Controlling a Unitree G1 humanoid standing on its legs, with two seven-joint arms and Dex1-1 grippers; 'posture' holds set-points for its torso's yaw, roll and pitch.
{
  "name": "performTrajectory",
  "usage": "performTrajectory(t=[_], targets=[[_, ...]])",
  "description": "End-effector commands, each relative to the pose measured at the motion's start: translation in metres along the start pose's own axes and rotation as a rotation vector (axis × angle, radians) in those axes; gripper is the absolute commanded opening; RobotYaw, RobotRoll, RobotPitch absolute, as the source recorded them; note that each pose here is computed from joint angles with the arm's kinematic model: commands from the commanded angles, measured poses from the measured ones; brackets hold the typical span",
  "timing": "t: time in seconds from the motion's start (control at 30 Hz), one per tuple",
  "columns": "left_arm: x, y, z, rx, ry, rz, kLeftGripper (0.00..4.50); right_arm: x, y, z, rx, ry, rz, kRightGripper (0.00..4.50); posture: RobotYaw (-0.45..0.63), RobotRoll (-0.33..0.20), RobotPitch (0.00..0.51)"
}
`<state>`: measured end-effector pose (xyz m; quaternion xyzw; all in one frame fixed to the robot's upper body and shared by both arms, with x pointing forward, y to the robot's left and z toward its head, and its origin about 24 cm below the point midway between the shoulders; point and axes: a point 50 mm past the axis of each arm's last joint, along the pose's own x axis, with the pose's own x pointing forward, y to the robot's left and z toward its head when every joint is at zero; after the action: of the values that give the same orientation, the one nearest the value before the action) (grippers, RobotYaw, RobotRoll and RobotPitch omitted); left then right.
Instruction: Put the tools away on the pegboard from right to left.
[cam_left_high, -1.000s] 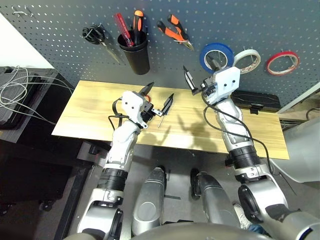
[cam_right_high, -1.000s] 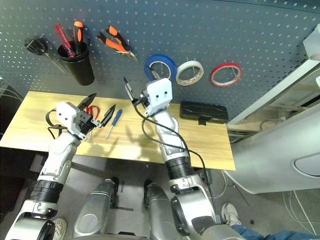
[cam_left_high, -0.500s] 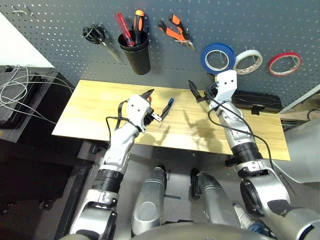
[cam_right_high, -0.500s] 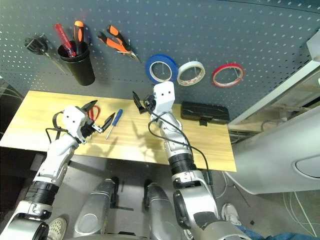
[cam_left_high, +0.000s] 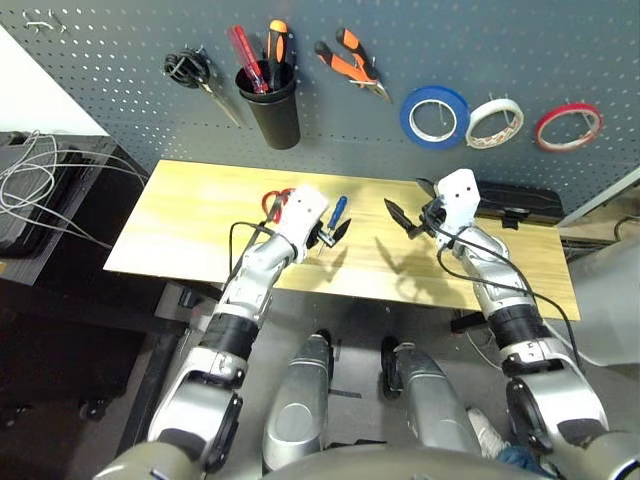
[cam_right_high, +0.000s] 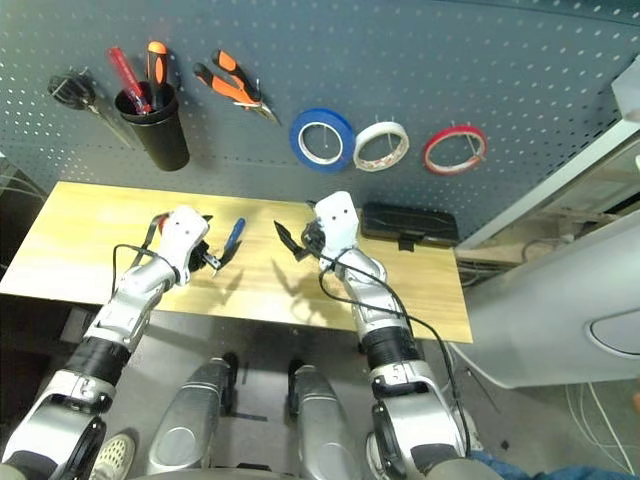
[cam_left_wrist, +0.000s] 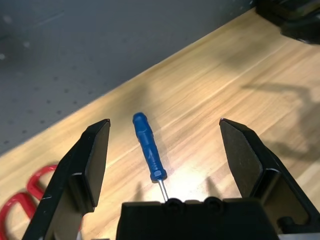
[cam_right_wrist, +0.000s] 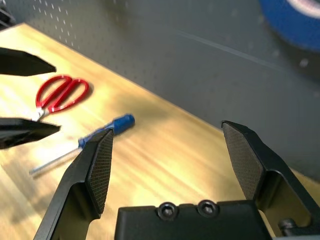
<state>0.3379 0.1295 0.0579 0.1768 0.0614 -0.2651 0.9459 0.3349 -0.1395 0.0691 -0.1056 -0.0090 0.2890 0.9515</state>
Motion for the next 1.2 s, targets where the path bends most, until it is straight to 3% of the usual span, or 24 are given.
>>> performTrajectory(t=[0.03, 0.53, 0.9, 1.17, 1.2], targets=[[0.003, -0.005, -0.014, -0.042, 0.079, -0.002, 4.5, -0.003, 0.005, -0.014, 0.02, 0.078, -0.004, 4.45, 0.13, 0.0, 0.337], [0.018, -0.014, -0.019, -0.076, 0.137, -0.001, 4.5, 0.001, 0.024, -0.021, 0.048, 0.138, 0.046, 4.45, 0.09, 0.0, 0.405], [0.025, 0.001, -0.025, -0.081, 0.181, 0.064, 4.5, -0.01, 0.03, -0.021, 0.046, 0.167, 0.079, 4.45, 0.02, 0.0, 0.45], [0.028, 0.006, -0.028, -0.13, 0.204, 0.106, 4.5, -0.017, 0.034, -0.018, 0.052, 0.173, 0.082, 4.45, -0.01, 0.0, 0.449], [0.029, 0.007, -0.027, -0.144, 0.201, 0.115, 4.09, -0.018, 0.035, -0.018, 0.053, 0.174, 0.083, 4.5, -0.01, 0.0, 0.447]])
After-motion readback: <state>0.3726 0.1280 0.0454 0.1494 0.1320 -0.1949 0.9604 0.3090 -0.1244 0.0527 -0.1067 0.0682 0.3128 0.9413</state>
